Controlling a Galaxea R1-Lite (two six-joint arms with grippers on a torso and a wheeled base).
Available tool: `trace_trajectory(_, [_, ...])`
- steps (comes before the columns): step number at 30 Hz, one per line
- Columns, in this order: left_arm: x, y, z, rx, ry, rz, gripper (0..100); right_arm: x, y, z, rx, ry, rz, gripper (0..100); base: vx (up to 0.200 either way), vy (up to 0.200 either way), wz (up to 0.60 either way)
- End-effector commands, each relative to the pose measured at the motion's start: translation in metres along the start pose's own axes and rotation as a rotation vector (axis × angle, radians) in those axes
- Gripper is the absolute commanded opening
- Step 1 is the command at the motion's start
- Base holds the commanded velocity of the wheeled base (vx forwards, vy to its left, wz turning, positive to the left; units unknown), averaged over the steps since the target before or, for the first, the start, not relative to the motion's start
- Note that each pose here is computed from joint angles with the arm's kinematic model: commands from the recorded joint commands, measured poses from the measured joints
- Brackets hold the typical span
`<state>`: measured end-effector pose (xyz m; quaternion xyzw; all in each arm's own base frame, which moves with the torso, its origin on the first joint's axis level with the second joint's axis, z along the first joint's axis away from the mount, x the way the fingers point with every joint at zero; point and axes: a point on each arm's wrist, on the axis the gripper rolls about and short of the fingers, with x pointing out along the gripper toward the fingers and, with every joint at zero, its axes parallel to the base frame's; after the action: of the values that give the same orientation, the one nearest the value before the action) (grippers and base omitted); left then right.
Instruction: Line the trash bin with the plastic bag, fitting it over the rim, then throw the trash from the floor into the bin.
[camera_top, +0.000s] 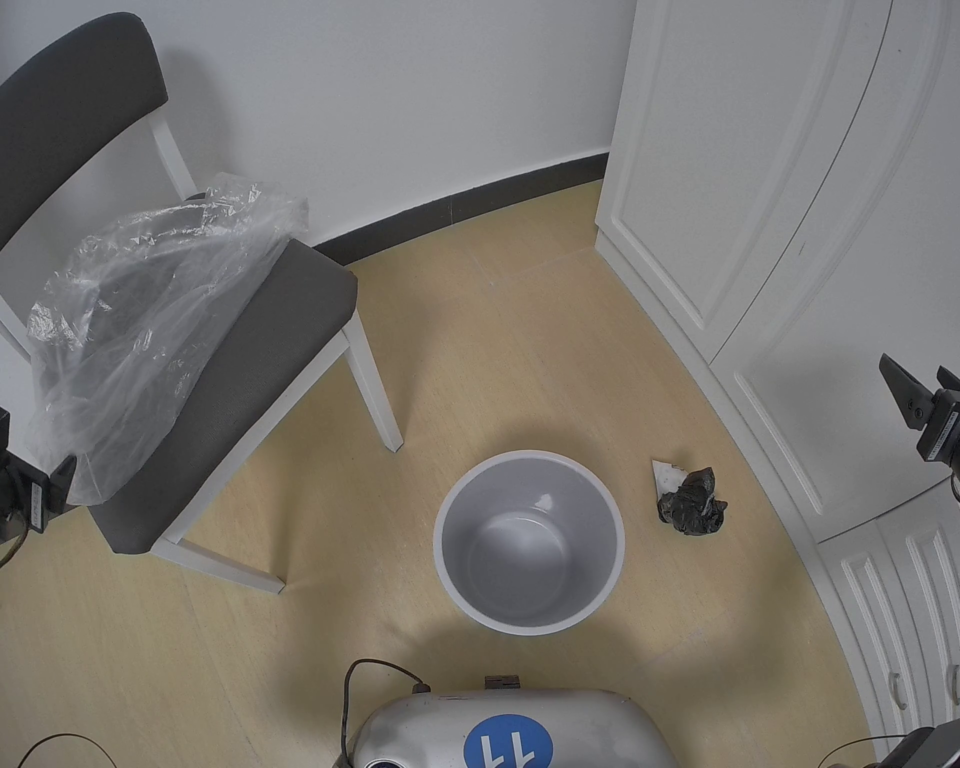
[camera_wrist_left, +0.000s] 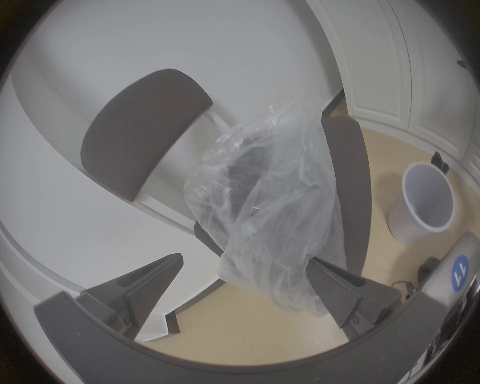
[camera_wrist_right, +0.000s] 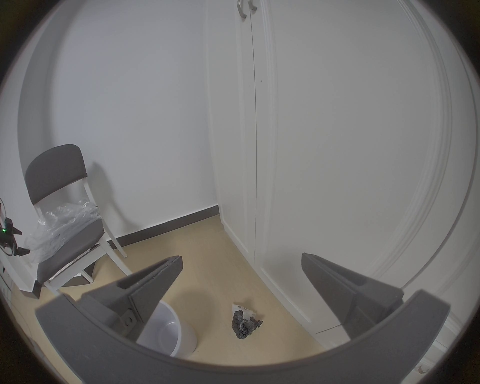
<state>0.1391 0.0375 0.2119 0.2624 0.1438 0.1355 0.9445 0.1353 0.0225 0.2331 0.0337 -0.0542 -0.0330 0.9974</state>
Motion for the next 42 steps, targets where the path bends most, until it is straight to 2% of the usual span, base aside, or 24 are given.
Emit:
trace_trajectory(1, [0.003,0.002,0.009,-0.021,-0.043,0.007,100,-0.001,0.000,0.001,0.001,-0.006,0.004,100,0.000,0.000,0.00])
trace_trajectory(8, [0.003,0.020,0.033,-0.083,-0.133,0.076,100,-0.003,0.004,-0.001,0.003,0.002,0.034,100,0.000,0.000,0.00])
trace_trajectory(12, [0.003,0.022,0.030,-0.097,-0.114,0.087,100,-0.003,0.005,-0.001,0.001,0.006,0.039,100,0.000,0.000,0.00])
trace_trajectory(16, [0.004,0.007,0.012,-0.061,-0.058,0.031,100,-0.004,0.006,-0.002,-0.008,0.008,0.048,100,0.000,0.000,0.00])
trace_trajectory(18, [0.002,-0.007,0.002,0.021,-0.048,-0.034,100,-0.004,0.006,-0.002,-0.009,0.009,0.052,100,0.000,0.000,0.00])
trace_trajectory(20, [0.002,-0.017,0.002,0.067,-0.059,-0.085,100,-0.004,0.006,-0.003,-0.011,0.011,0.052,100,0.000,0.000,0.00])
trace_trajectory(21, [0.002,-0.017,0.002,0.067,-0.059,-0.085,100,-0.004,0.006,-0.003,-0.011,0.011,0.052,100,0.000,0.000,0.00])
trace_trajectory(22, [0.003,-0.024,0.003,0.081,-0.068,-0.127,100,-0.004,0.006,-0.003,-0.010,0.011,0.052,100,0.000,0.000,0.00])
trace_trajectory(23, [0.003,-0.024,0.003,0.081,-0.068,-0.127,100,-0.004,0.006,-0.003,-0.010,0.011,0.052,100,0.000,0.000,0.00])
trace_trajectory(26, [0.005,-0.039,0.002,0.120,-0.074,-0.205,100,-0.004,0.006,-0.002,-0.010,0.006,0.052,100,0.000,0.000,0.00])
trace_trajectory(30, [0.009,-0.050,0.007,0.170,-0.063,-0.216,100,-0.004,0.006,-0.002,-0.008,0.005,0.054,100,0.000,0.000,0.00])
trace_trajectory(42, [0.032,-0.063,0.010,0.189,-0.035,-0.222,100,-0.005,0.006,-0.001,-0.007,0.001,0.054,100,0.000,0.000,0.00])
